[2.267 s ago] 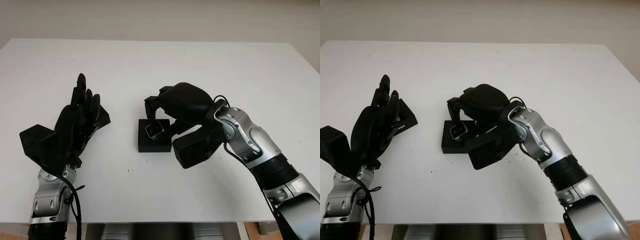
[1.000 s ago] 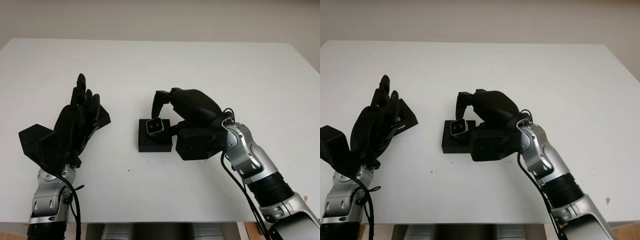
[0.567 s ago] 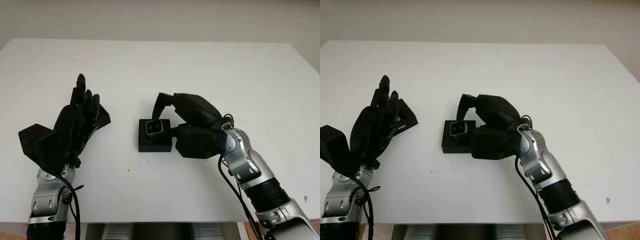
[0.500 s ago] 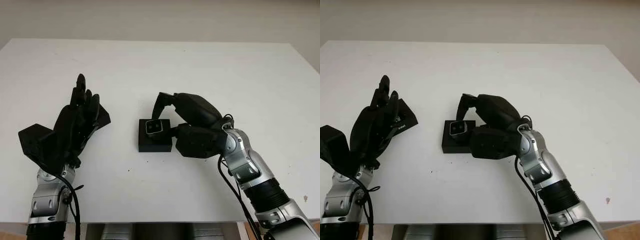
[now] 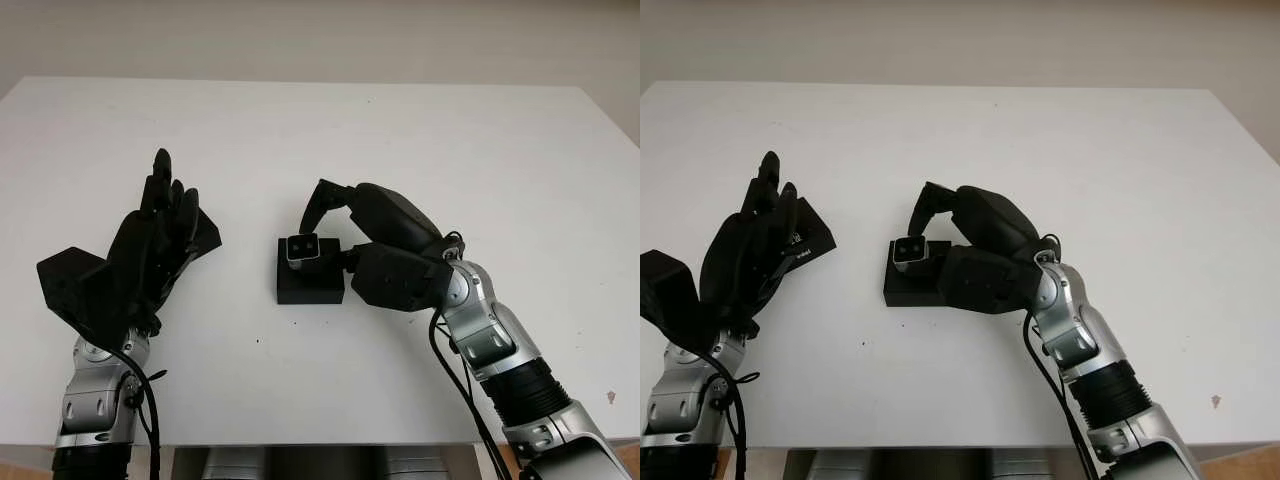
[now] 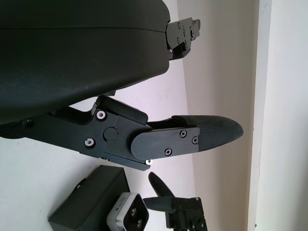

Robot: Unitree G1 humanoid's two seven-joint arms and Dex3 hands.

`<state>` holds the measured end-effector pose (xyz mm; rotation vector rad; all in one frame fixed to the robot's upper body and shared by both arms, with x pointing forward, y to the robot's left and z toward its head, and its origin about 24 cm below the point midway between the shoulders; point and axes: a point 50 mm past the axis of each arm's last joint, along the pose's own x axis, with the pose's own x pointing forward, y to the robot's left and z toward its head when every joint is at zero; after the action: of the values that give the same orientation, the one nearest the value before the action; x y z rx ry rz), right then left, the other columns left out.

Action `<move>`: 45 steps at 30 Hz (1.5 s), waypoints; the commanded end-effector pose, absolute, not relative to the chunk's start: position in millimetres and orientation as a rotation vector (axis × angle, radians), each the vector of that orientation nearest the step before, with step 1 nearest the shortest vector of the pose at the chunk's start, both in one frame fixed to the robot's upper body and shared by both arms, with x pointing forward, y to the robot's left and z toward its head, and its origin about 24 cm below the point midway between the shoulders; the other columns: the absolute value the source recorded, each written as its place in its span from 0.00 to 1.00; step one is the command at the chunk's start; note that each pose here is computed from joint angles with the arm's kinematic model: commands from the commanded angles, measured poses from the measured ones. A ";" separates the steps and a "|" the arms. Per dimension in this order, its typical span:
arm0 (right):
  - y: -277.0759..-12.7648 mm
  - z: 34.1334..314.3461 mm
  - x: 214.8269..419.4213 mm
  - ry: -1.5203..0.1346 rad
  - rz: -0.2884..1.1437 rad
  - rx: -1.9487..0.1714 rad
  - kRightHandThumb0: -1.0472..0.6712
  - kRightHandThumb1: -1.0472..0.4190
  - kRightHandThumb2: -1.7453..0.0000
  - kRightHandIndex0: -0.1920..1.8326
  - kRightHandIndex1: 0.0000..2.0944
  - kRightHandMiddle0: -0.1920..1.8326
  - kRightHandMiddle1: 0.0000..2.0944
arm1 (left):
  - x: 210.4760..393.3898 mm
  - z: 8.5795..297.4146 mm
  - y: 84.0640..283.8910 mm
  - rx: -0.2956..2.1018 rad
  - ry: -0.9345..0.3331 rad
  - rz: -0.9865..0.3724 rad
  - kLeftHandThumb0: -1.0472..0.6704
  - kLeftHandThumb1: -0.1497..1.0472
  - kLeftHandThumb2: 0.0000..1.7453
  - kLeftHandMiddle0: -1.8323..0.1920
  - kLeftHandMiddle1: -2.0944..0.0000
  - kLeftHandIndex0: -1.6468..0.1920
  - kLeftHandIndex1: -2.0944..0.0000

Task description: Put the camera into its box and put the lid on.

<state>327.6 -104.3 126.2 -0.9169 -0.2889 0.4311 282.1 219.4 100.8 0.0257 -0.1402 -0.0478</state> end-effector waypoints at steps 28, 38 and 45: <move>-107.2 117.6 328.7 -0.269 0.437 -0.930 0.38 0.08 0.97 0.23 0.33 0.30 0.79 | 280.6 107.8 223.8 0.050 -0.151 -0.043 0.16 1.00 0.30 1.00 1.00 1.00 1.00; -108.8 111.4 330.5 -0.242 0.452 -0.921 0.38 0.08 0.97 0.22 0.34 0.30 0.79 | 280.6 109.1 225.2 0.061 -0.149 -0.050 0.16 1.00 0.30 1.00 1.00 1.00 1.00; -110.3 108.5 331.3 -0.218 0.486 -0.953 0.37 0.07 0.97 0.22 0.33 0.29 0.78 | 280.5 109.5 225.5 0.057 -0.143 -0.047 0.15 1.00 0.29 1.00 1.00 1.00 1.00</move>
<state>331.5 -110.5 111.1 -0.9350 -0.2252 0.4613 281.4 224.4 104.9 0.0479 -0.1290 -0.0452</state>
